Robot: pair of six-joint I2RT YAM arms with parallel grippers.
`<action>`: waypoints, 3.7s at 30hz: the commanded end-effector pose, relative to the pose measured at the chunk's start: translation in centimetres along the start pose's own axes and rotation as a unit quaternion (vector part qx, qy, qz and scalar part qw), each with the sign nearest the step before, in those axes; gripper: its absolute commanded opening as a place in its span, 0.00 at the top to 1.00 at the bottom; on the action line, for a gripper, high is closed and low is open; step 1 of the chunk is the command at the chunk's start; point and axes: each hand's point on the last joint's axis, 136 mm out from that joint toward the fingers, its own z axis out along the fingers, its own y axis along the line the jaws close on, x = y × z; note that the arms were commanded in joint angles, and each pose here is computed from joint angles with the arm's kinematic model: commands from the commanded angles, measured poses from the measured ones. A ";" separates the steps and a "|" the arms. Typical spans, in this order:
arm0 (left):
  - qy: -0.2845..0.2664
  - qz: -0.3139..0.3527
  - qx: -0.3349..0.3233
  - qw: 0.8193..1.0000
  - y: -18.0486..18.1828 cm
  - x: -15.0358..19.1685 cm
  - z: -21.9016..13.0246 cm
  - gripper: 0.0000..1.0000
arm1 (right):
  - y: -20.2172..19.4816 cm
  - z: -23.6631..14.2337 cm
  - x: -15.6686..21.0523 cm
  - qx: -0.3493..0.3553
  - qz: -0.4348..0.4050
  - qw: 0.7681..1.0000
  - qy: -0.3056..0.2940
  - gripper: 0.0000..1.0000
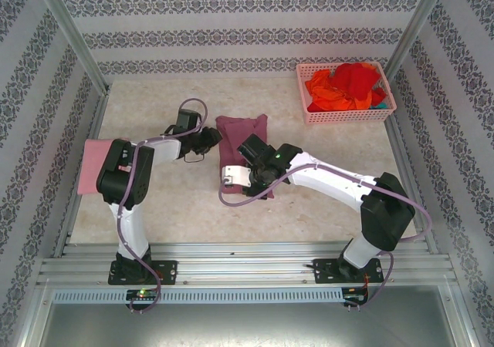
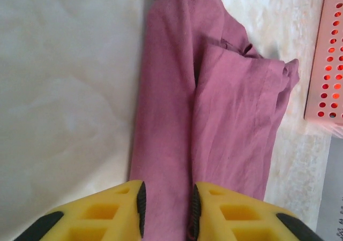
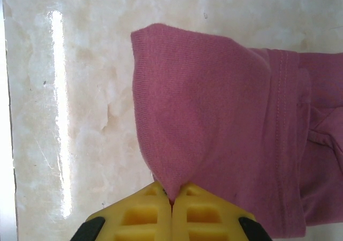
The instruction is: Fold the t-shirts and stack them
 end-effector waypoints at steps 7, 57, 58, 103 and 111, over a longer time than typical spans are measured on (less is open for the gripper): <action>0.009 -0.001 -0.034 0.999 1.3 0.2 1.4 0.81 | -0.8 -1.6 -0.4 0.012 -0.006 1.000 -0.012 1.00; 0.033 -0.053 -0.054 0.997 8.8 7.6 -0.6 1.00 | -12.8 -3.4 -2.9 0.111 -0.085 0.988 0.069 1.00; 0.033 -0.062 -0.050 0.996 9.0 7.6 -0.4 1.00 | -13.7 -3.0 -3.0 0.122 -0.087 0.986 0.075 1.00; 0.067 -0.111 -0.064 0.990 12.7 8.2 0.7 1.00 | -25.7 4.7 -6.4 0.245 -0.070 0.966 0.031 1.00; 0.067 -0.116 -0.065 0.989 13.0 8.2 0.6 1.00 | -25.4 5.8 -7.4 0.231 -0.074 0.970 0.005 1.00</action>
